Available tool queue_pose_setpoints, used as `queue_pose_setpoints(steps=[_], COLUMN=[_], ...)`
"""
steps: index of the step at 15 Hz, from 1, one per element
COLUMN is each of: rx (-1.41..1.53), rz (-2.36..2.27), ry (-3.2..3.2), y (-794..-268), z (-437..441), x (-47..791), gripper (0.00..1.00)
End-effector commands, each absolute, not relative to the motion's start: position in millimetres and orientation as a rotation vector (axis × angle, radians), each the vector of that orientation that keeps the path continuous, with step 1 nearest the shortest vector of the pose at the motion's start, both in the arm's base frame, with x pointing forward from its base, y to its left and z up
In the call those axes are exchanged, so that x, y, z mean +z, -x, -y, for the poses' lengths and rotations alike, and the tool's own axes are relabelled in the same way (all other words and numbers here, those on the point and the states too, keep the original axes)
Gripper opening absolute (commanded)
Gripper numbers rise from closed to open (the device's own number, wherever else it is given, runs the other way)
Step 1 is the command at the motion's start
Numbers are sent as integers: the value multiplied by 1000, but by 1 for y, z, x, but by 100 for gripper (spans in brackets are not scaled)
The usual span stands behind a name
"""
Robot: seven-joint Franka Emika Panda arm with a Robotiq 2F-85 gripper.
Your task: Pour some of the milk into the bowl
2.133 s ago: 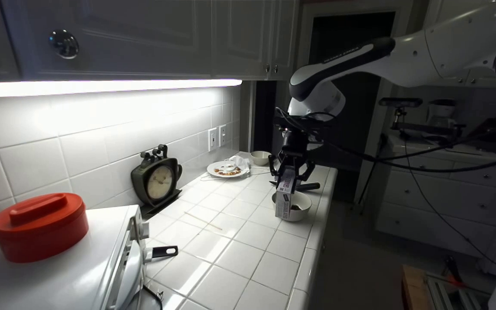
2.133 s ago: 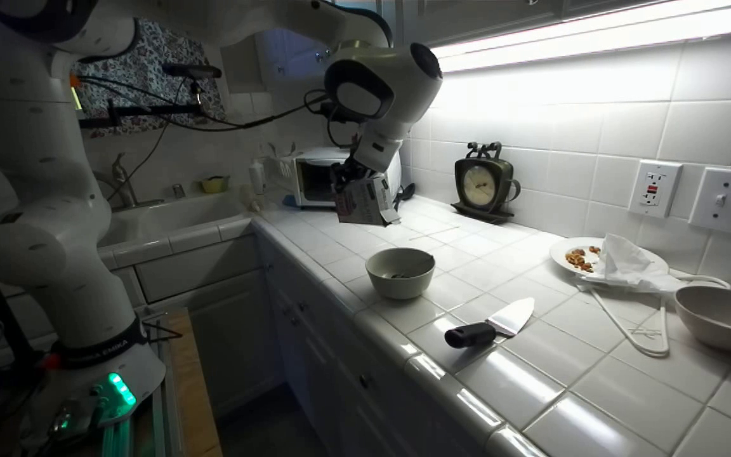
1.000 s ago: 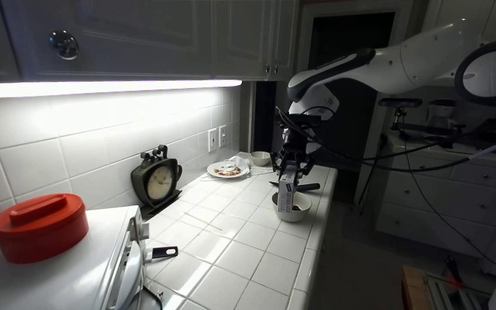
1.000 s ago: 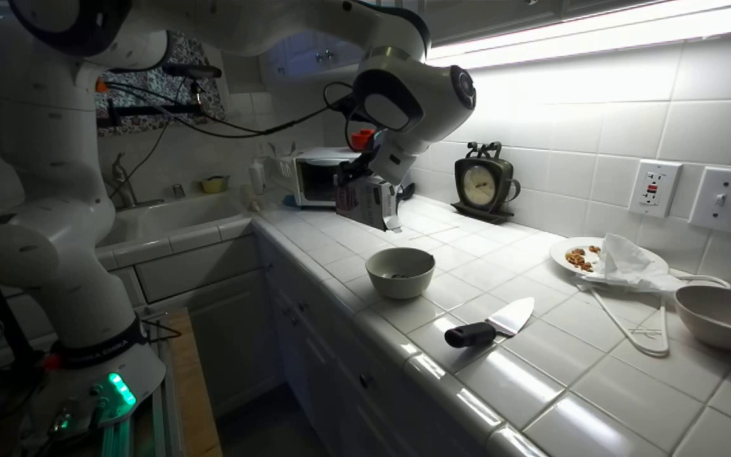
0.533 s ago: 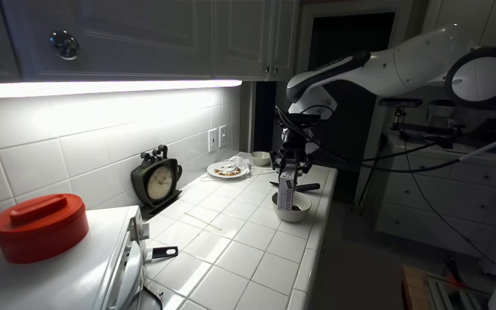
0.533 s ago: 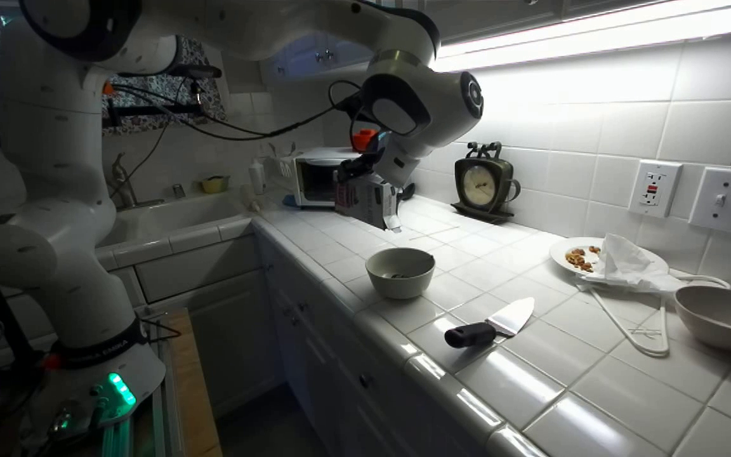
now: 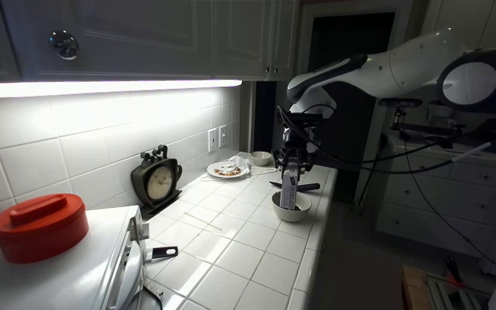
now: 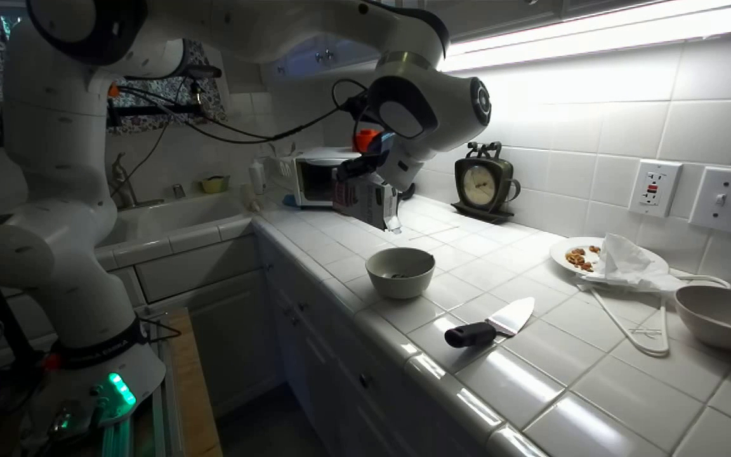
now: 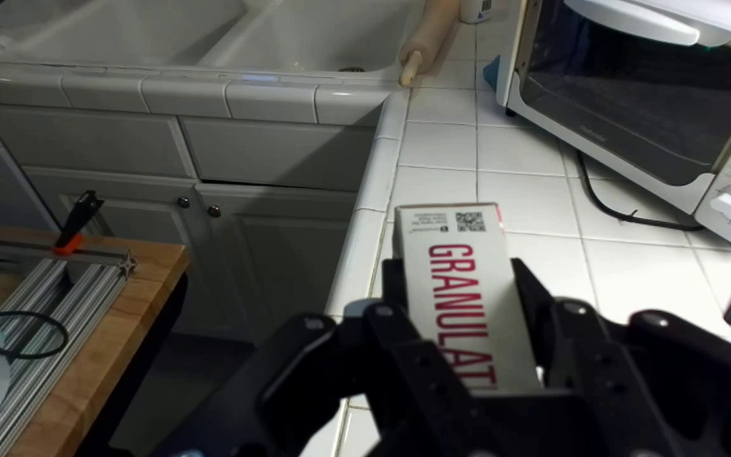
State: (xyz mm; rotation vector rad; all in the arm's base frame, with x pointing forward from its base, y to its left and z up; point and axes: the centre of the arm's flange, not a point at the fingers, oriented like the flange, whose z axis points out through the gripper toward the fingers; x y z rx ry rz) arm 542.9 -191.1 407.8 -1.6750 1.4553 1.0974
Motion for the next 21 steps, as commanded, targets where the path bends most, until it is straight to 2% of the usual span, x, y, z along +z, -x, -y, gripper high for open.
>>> queue_pose_setpoints(steps=[1,6,21], rx=[1137,1123,755], rz=[-1375,-1401,-1722], ry=[1625,1630,1910], y=[-551,-551,-567], z=[200,206,186], x=[415,411,396], gripper=[16,16,16])
